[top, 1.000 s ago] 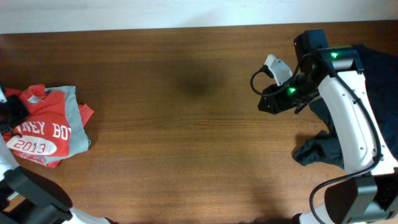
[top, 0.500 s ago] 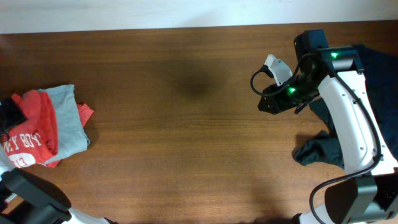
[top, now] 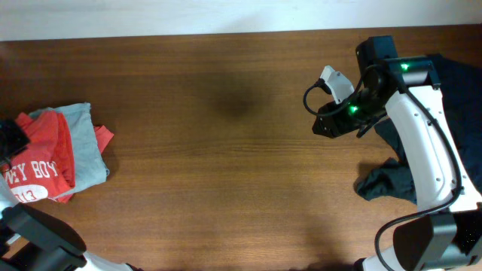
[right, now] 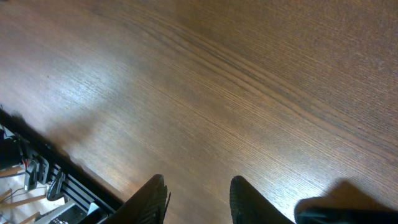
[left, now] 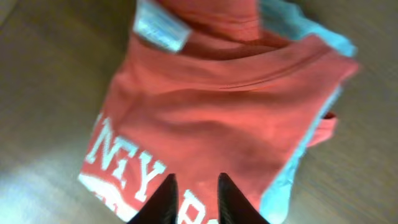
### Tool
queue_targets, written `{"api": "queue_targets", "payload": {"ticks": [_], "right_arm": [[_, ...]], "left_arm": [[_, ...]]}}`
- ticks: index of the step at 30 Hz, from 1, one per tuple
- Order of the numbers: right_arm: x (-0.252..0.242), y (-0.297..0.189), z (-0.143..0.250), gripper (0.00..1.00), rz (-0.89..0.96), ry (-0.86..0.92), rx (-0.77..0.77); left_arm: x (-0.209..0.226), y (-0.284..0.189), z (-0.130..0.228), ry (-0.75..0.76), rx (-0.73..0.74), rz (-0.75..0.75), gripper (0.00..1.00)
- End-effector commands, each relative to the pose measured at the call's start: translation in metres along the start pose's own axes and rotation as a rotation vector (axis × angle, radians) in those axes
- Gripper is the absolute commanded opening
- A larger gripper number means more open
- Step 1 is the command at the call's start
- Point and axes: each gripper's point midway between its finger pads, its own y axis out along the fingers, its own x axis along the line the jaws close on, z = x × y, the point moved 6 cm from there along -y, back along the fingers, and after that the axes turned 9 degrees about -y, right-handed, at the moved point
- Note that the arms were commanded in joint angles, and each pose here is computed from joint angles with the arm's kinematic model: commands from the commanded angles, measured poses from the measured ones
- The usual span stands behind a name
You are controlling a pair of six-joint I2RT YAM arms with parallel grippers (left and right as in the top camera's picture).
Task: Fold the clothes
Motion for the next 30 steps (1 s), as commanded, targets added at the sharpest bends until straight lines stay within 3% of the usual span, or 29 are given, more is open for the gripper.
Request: {"api": "queue_targets", "payload": {"ticks": [1, 3, 7, 12, 16, 23, 30], "right_arm": [[-0.003, 0.0, 0.001, 0.39, 0.009, 0.005, 0.004], [-0.003, 0.0, 0.001, 0.39, 0.009, 0.005, 0.003], [-0.003, 0.0, 0.001, 0.39, 0.009, 0.005, 0.003], [-0.003, 0.0, 0.001, 0.39, 0.009, 0.005, 0.004], [-0.003, 0.0, 0.001, 0.39, 0.008, 0.006, 0.005], [-0.002, 0.0, 0.002, 0.39, 0.005, 0.01, 0.01], [-0.002, 0.0, 0.002, 0.39, 0.005, 0.01, 0.01]], "left_arm": [[0.026, -0.007, -0.004, -0.147, -0.053, -0.262, 0.3], [0.028, -0.01, -0.007, -0.178, -0.089, -0.337, 0.39], [0.008, -0.009, -0.021, -0.132, -0.18, -0.342, 0.49], [-0.017, 0.003, -0.028, -0.035, -0.229, -0.431, 0.5], [-0.027, 0.034, -0.021, 0.024, -0.172, -0.507, 0.51], [-0.043, 0.117, 0.015, 0.156, 0.052, -0.569, 0.57], [-0.084, 0.131, 0.03, 0.256, 0.048, -0.554, 0.58]]}}
